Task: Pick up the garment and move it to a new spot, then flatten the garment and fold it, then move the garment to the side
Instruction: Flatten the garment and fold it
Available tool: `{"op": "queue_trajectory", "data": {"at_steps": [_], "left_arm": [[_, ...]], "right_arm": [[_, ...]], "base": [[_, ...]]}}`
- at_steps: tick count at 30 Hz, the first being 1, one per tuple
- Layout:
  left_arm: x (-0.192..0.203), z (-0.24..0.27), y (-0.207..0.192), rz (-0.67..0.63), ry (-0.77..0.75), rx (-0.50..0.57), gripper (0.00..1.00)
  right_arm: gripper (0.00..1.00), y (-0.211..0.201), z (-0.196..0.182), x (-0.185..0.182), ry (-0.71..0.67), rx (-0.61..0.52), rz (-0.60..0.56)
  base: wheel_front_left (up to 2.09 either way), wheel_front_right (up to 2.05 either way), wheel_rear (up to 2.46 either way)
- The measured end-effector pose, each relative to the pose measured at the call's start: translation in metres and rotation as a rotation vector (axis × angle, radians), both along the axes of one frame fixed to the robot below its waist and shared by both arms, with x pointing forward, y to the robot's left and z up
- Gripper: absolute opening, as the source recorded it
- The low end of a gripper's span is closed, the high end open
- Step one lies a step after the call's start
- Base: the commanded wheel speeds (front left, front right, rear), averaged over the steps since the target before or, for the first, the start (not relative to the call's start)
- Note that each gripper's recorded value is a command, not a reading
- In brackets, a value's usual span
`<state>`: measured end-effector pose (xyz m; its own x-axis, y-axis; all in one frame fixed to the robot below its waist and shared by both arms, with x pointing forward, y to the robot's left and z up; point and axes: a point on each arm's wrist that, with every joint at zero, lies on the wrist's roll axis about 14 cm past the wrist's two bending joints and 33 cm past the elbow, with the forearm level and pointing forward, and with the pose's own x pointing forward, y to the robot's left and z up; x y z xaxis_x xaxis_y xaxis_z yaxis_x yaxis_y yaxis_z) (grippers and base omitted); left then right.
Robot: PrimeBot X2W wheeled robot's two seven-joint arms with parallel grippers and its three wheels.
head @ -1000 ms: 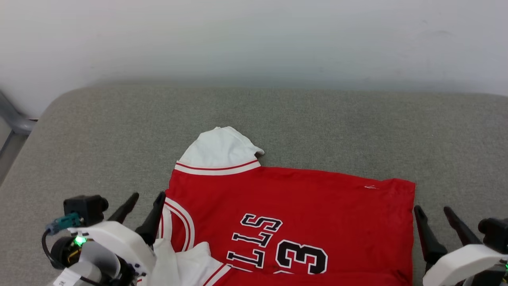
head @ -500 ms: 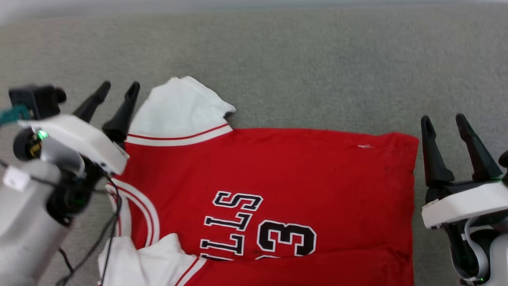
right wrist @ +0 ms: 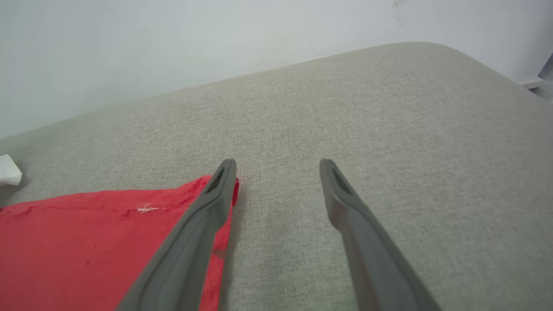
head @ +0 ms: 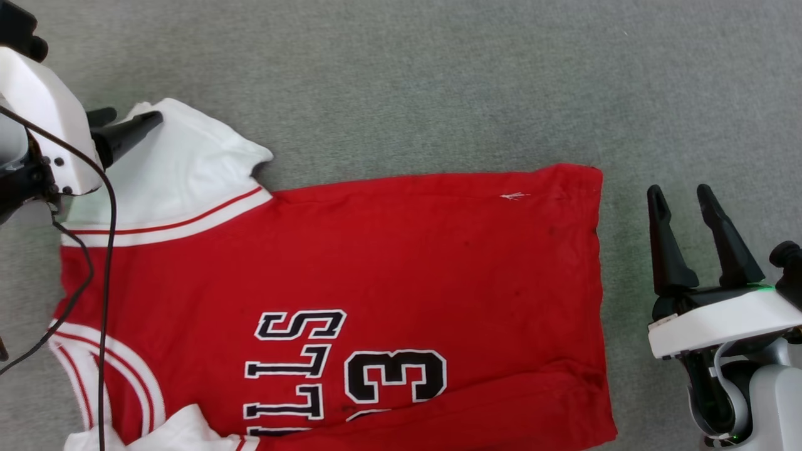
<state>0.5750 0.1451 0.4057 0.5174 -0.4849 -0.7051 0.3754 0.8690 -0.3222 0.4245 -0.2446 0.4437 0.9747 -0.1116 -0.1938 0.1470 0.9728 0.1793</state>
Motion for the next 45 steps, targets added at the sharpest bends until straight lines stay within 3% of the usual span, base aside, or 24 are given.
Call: {"op": "queue_trajectory", "data": {"at_steps": [6, 7, 8, 9, 10, 14, 20, 31, 32, 33, 38, 45], "left_arm": [[-0.008, -0.037, -0.001, -0.019, 0.187, 0.048, 1.00], [-0.009, -0.040, -0.003, -0.022, 0.209, 0.048, 0.96], [-0.010, -0.042, -0.003, -0.022, 0.230, 0.047, 0.52], [-0.010, -0.043, -0.004, -0.024, 0.239, 0.049, 0.34], [-0.010, -0.045, -0.004, -0.023, 0.242, 0.049, 0.00], [-0.008, -0.042, -0.008, 0.004, 0.203, 0.019, 0.00], [-0.007, -0.022, -0.015, 0.009, 0.118, -0.001, 0.00], [0.001, 0.023, 0.001, 0.048, -0.040, -0.028, 0.00], [0.001, 0.024, 0.002, 0.053, -0.048, -0.030, 0.00], [0.001, 0.025, 0.005, 0.059, -0.056, -0.029, 0.00], [0.002, 0.034, 0.014, 0.092, -0.104, -0.041, 0.00], [0.007, 0.066, 0.028, 0.156, -0.234, -0.056, 0.00]], "right_arm": [[1.00, -0.011, -0.013, -0.007, 0.031, 0.002, -0.038], [1.00, -0.012, -0.014, -0.008, 0.032, 0.003, -0.042], [1.00, -0.013, -0.015, -0.008, 0.036, 0.003, -0.045], [1.00, -0.013, -0.016, -0.008, 0.043, 0.011, -0.044], [1.00, -0.011, -0.017, -0.007, 0.046, 0.023, -0.042], [1.00, 0.004, -0.032, 0.000, 0.143, 0.100, 0.007], [1.00, 0.030, -0.046, 0.023, 0.350, 0.113, 0.135], [1.00, 0.058, -0.075, 0.037, 0.792, -0.004, 0.356], [0.32, 0.058, -0.079, 0.035, 0.826, -0.013, 0.362], [0.00, 0.059, -0.081, 0.035, 0.852, -0.015, 0.368], [0.00, 0.062, -0.078, 0.040, 0.873, -0.012, 0.372], [0.00, 0.057, -0.028, 0.071, 0.639, -0.035, 0.331]], "base": [[0.00, 0.00, 0.00], [0.00, 0.00, 0.00], [0.00, 0.00, 0.00], [0.00, 0.00, 0.00], [0.00, 0.00, 0.00], [0.00, 0.00, 0.00], [0.00, 0.00, 0.00], [0.00, 0.00, 0.00], [0.00, 0.00, 0.00], [0.00, 0.00, 0.00], [0.00, 0.00, 0.00], [0.00, 0.00, 0.00]]}}
